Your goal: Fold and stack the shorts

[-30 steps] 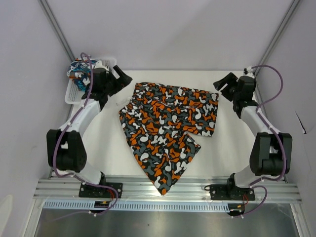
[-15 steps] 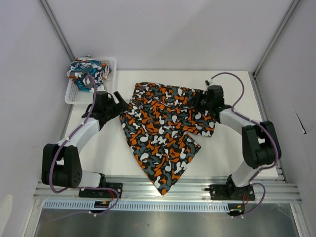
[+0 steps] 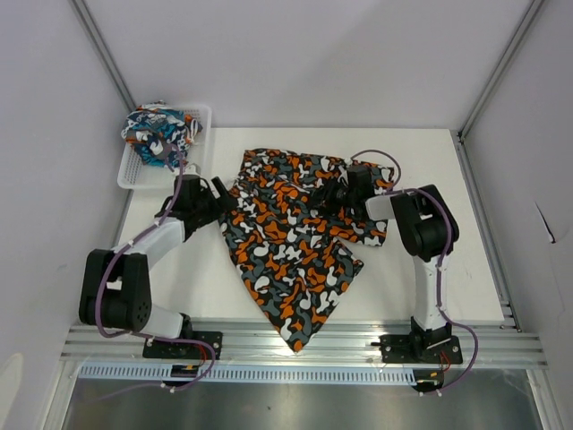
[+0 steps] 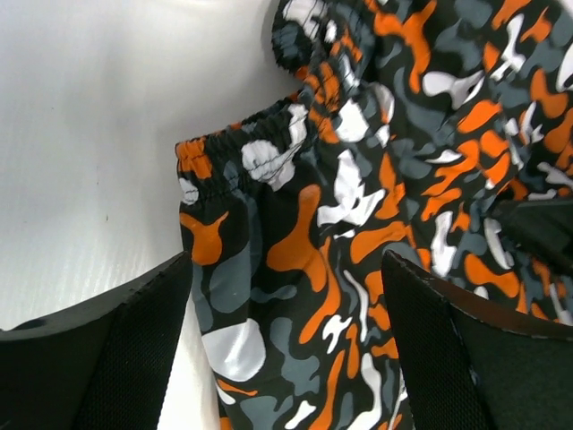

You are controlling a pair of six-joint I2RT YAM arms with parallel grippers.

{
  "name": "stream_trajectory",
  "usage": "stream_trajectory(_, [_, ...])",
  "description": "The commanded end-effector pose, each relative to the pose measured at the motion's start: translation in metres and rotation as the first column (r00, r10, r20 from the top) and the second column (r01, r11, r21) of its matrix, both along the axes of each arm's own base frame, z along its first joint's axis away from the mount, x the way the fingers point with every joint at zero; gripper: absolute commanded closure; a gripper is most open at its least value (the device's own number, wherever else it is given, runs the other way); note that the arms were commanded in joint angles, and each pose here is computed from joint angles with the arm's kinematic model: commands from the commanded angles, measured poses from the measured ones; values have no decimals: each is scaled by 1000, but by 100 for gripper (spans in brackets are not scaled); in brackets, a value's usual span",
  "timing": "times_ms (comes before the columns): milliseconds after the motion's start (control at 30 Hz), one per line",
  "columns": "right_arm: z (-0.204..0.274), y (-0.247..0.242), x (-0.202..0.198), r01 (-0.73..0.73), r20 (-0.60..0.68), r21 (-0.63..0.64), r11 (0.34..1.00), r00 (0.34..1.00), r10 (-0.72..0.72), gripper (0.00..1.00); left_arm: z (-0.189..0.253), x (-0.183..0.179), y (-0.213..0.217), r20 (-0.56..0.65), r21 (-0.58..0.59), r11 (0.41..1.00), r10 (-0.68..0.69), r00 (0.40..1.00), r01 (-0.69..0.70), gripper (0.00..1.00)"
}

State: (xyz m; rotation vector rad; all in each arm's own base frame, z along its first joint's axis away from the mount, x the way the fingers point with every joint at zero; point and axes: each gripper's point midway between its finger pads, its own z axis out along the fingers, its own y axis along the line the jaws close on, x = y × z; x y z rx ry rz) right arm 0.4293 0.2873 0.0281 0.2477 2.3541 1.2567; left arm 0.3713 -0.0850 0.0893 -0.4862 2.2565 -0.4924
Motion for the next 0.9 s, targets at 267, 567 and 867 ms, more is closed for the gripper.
stream_trajectory(267, [-20, -44, 67, 200, -35, -139, 970, 978, -207, 73, -23, -2, -7, -42, 51, 998, -21, 999, 23, 31])
stream_trajectory(567, [5, -123, 114, 322, 28, -222, 920, 945, -325, 73, -23, -27, -33, -27, 49, 997, -65, 997, 67, 32])
stream_trajectory(867, [63, -116, 94, 255, 164, -345, 903, 964, -210, 29, 1, -35, -42, 63, 51, 999, -8, 998, 5, 22])
